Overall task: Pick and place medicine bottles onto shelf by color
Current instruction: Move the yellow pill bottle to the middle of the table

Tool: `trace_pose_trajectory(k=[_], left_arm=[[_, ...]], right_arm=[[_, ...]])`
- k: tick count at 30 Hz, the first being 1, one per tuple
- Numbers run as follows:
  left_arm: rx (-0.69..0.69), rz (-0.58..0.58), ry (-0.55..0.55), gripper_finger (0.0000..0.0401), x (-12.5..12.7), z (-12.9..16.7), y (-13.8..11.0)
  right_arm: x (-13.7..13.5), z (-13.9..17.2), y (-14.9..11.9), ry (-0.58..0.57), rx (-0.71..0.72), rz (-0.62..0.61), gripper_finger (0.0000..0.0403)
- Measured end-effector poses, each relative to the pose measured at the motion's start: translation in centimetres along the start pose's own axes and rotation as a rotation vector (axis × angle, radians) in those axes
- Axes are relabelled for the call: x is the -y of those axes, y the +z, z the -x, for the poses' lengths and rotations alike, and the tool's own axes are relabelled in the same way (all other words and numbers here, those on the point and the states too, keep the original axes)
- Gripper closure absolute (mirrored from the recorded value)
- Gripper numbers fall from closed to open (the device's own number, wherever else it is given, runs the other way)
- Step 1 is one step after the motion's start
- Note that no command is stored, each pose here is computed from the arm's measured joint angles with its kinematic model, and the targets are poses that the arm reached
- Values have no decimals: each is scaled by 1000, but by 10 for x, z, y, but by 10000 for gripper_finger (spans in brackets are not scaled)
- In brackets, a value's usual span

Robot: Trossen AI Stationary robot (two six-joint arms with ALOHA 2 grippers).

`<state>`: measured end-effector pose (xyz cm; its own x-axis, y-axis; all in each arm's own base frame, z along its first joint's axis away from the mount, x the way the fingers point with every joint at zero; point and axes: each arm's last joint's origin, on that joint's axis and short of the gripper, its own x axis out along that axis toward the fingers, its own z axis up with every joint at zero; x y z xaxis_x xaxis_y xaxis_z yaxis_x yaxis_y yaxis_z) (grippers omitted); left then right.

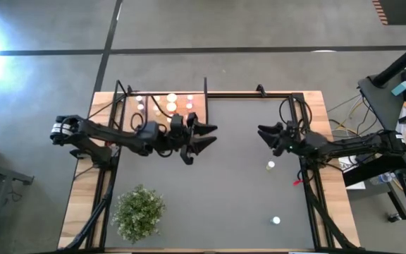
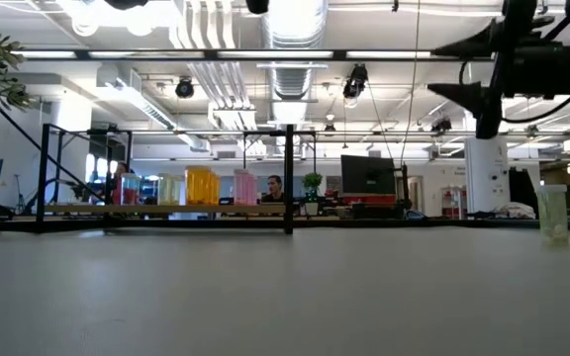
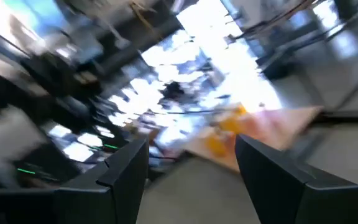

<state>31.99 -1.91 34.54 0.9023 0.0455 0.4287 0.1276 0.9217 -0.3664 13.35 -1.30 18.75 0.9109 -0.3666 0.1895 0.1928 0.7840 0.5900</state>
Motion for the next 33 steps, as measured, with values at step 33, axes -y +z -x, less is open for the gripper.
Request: trace_pose_trajectory(k=[33], left_arm=[[-12, 36, -29, 198, 11, -36, -21]], right_arm=[[-62, -14, 51, -491, -1204, -66, 174]])
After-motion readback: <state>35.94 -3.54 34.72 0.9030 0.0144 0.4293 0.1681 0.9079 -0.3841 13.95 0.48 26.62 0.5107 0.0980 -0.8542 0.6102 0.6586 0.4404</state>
